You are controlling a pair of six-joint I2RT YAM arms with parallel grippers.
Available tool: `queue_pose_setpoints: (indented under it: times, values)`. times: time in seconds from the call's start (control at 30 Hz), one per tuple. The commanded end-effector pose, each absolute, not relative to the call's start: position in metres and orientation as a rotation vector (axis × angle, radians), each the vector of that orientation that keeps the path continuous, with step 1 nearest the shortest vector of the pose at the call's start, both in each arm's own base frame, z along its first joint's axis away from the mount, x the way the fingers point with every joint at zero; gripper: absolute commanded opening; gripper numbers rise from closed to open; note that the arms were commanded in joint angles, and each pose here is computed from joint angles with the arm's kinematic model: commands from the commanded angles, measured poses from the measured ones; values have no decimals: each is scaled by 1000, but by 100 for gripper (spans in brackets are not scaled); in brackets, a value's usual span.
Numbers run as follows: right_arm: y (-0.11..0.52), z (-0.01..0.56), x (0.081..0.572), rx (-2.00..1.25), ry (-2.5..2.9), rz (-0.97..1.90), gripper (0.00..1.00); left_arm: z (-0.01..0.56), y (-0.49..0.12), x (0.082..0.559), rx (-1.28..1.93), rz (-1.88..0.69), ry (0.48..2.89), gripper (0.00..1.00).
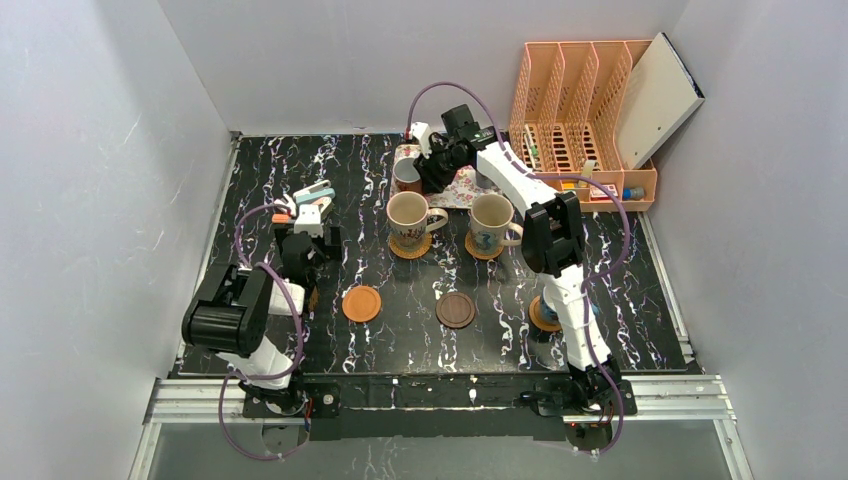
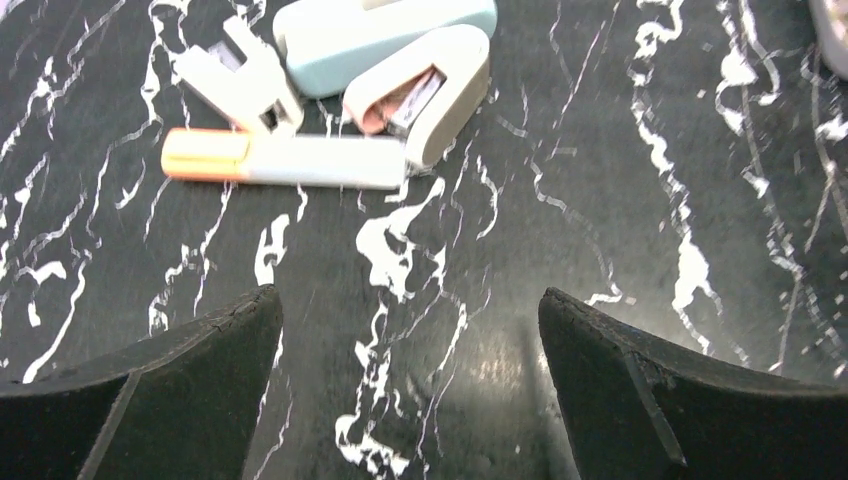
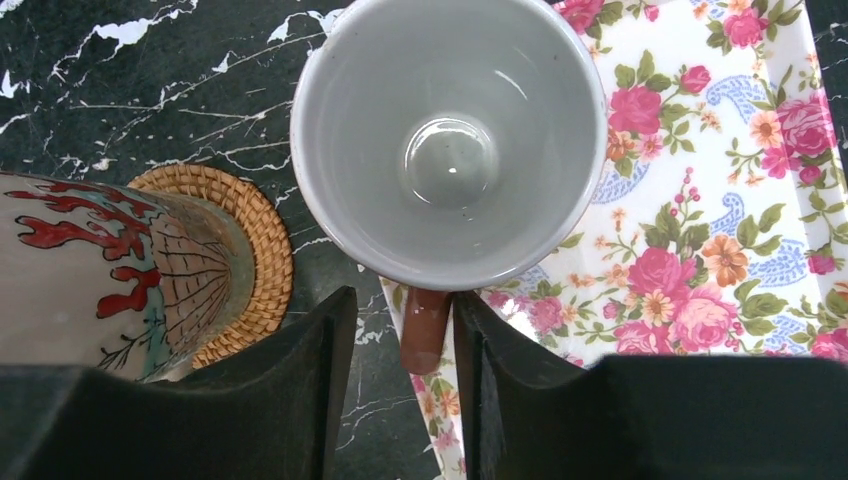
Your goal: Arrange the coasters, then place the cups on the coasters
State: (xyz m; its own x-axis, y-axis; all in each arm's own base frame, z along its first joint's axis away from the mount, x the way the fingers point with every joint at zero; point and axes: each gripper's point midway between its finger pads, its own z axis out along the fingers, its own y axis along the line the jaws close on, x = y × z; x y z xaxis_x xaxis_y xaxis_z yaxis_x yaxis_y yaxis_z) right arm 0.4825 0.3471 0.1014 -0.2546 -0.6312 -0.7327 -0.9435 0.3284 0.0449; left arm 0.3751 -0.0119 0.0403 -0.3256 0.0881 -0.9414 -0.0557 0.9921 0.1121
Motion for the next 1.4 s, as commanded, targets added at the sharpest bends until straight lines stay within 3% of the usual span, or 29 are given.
queue_pose_setpoints:
  times: [0.0, 0.3, 1.1, 1.37]
  values:
    - [358, 114, 487, -1385, 1915, 674, 43, 54, -13, 384, 46, 143, 1917, 98]
    - [360, 125, 487, -1372, 1903, 671, 1, 90, -21, 394, 48, 98, 1865, 98]
    - [353, 294, 512, -1095, 1661, 491, 1, 163, -22, 387, 74, 85, 1730, 98]
    - [367, 365, 458, -1135, 1532, 573, 1, 164, -15, 384, 9, 98, 1711, 98]
